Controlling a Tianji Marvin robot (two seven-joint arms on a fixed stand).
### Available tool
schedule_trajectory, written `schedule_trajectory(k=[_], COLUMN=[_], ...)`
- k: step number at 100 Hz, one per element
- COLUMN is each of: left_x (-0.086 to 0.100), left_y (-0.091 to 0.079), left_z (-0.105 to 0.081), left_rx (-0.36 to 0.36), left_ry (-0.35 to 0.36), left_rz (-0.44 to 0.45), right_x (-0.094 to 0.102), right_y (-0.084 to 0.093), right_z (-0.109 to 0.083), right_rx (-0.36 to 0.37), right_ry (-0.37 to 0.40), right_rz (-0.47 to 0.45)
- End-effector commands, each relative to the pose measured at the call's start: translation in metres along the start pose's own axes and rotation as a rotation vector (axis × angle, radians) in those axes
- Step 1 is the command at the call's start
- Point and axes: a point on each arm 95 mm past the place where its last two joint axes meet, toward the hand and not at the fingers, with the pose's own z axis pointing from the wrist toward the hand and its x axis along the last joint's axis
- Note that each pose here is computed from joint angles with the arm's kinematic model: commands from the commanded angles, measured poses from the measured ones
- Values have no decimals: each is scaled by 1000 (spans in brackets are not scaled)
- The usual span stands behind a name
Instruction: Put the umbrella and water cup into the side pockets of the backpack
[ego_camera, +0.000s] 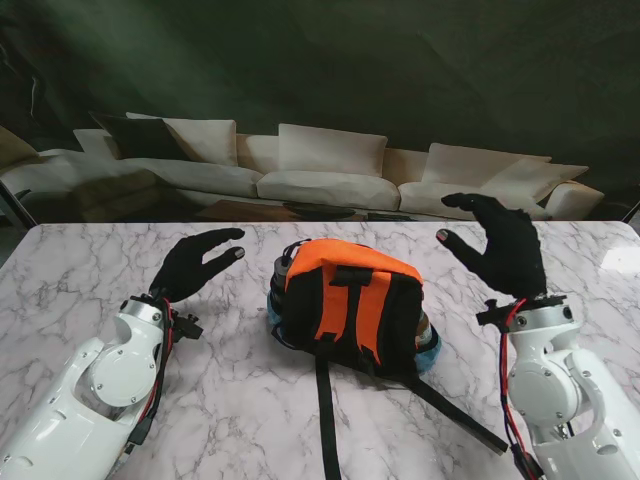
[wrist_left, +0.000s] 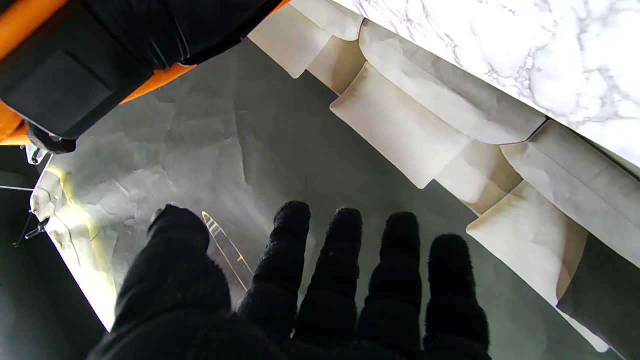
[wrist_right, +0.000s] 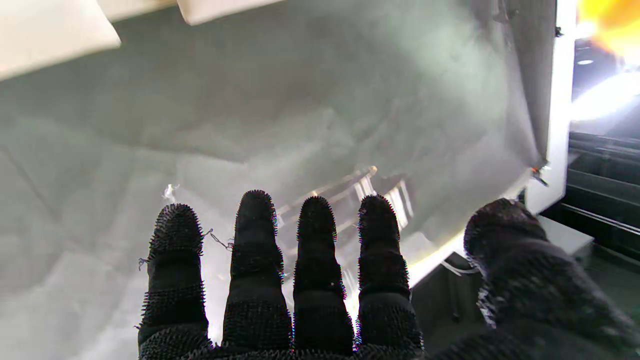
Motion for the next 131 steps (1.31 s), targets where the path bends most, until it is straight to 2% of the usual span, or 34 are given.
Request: schedule_trajectory(k=[1,15,35,64,131], left_x=[-1,-3,-5,-7,-12], left_y=[5,7,8,8,8], left_z=[1,1,0,-1,1], left_rx=[-15,-18,-21,-26,-52], left_ry=[-11,-22,-36,-47,-61], left_rz=[-13,-13,-13,4,22], right_x=[-5,-8,-14,-17,-19], right_y=[-21,-43,-66,-72,-76], right_z=[-12,-18,-29,-34,-22], right_rx=[42,60,90,146,165], right_ry=[-47,-108,-185,-195,-177], right_rz=[27,50,87,73,69])
